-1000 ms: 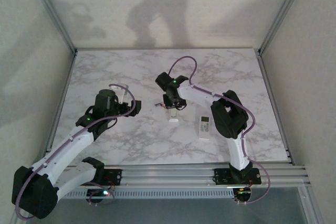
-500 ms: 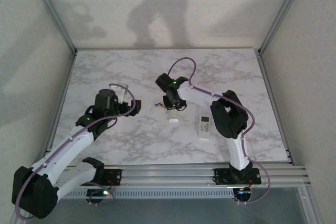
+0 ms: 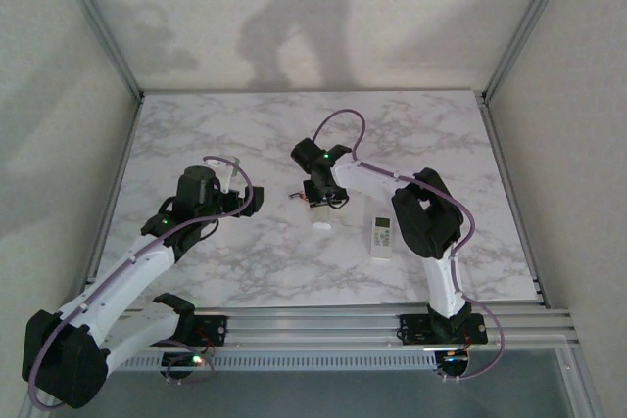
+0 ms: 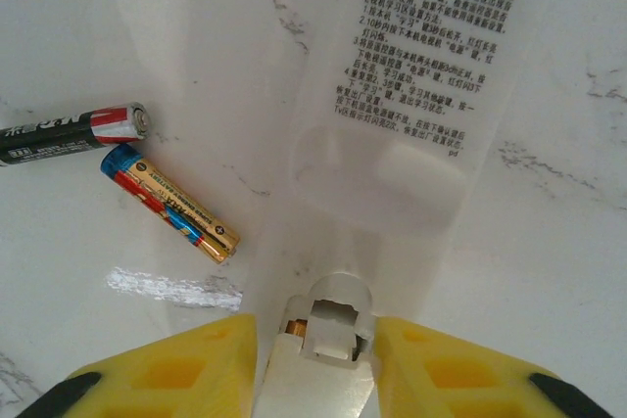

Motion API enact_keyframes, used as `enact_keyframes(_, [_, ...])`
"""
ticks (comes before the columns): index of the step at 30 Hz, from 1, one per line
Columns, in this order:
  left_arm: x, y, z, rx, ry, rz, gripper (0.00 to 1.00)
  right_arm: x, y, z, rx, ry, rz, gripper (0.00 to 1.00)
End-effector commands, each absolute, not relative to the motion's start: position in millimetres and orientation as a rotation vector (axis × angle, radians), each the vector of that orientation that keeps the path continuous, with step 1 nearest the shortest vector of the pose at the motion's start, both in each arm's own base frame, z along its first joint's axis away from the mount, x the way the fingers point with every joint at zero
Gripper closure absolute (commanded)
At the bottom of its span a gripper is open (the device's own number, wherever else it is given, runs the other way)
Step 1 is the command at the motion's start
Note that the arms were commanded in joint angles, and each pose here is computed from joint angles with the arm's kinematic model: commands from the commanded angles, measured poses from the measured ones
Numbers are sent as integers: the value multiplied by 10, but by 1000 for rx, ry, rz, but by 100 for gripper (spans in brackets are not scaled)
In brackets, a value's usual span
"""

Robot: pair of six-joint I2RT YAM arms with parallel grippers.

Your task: Load the batteries into the remote control

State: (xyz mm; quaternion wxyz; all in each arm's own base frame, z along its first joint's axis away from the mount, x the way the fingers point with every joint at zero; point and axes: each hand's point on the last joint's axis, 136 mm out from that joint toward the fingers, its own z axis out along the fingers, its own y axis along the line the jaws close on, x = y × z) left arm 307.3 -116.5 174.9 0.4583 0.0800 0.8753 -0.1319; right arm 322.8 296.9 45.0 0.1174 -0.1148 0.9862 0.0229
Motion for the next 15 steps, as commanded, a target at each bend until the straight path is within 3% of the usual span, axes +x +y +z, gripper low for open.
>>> enact_keyframes(1, [3117,-1119,1857,194,2139,-298,0,3196,2966,566,-340,2868,56,61])
enact_keyframes(10, [3116,-1121,1867,194,2137,-300,0,3289,2964,849,-327,2799,64,56])
enact_keyframes(12, [3114,-1119,1866,194,2138,-298,0,3312,2987,914,-316,2784,82,60])
enact_keyframes(15, [3116,-1116,1867,193,2137,-298,1,3345,3003,953,-301,2770,88,81])
